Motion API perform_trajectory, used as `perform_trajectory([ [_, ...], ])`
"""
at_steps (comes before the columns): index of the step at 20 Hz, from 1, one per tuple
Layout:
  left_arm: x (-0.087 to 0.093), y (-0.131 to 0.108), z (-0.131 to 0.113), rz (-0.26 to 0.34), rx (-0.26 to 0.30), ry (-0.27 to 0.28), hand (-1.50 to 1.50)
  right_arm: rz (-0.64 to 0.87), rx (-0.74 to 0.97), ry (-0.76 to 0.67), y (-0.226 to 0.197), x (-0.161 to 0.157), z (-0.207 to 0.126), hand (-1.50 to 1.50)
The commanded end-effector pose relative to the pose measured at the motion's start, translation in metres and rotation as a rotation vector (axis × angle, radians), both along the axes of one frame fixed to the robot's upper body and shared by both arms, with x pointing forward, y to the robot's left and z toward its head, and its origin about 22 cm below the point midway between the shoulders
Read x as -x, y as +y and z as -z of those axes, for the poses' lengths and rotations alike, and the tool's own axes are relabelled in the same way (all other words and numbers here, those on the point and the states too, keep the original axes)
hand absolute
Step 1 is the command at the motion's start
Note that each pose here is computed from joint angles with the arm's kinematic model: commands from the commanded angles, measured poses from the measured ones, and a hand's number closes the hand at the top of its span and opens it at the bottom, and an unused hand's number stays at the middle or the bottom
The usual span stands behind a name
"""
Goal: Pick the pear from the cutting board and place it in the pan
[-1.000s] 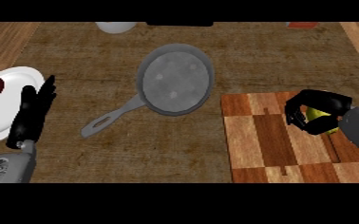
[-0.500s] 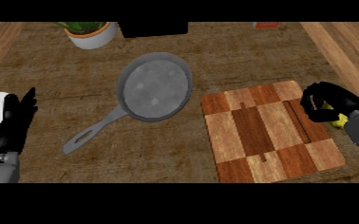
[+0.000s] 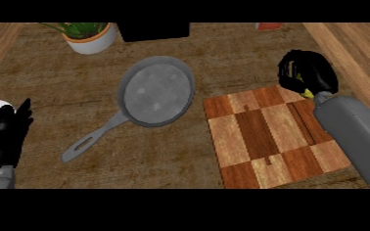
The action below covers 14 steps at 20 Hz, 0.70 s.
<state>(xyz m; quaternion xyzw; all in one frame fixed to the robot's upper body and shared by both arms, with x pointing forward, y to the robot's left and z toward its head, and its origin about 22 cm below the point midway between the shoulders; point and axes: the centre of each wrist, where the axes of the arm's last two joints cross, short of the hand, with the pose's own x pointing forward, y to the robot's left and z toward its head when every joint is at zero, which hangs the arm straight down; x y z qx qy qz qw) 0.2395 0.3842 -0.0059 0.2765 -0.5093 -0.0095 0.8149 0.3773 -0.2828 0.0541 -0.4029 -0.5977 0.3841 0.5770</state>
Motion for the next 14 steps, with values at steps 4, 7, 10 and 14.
perform_trajectory([
  [4, 0.003, -0.001, -0.003, 0.027, 0.003, -0.027, 0.0, 0.061, -0.127, -0.15, 0.109, 0.013, -0.027, 1.5],
  [7, 0.001, -0.014, 0.001, 0.057, 0.019, -0.035, 0.0, 0.117, -0.164, -0.155, 0.155, 0.029, -0.032, 1.5],
  [10, -0.019, -0.019, -0.017, 0.086, 0.019, -0.059, 0.0, 0.179, -0.206, -0.171, 0.194, 0.047, -0.046, 1.5],
  [14, -0.03, -0.029, -0.021, 0.115, 0.019, -0.072, 0.0, 0.242, -0.23, -0.16, 0.242, 0.048, -0.064, 1.5],
])
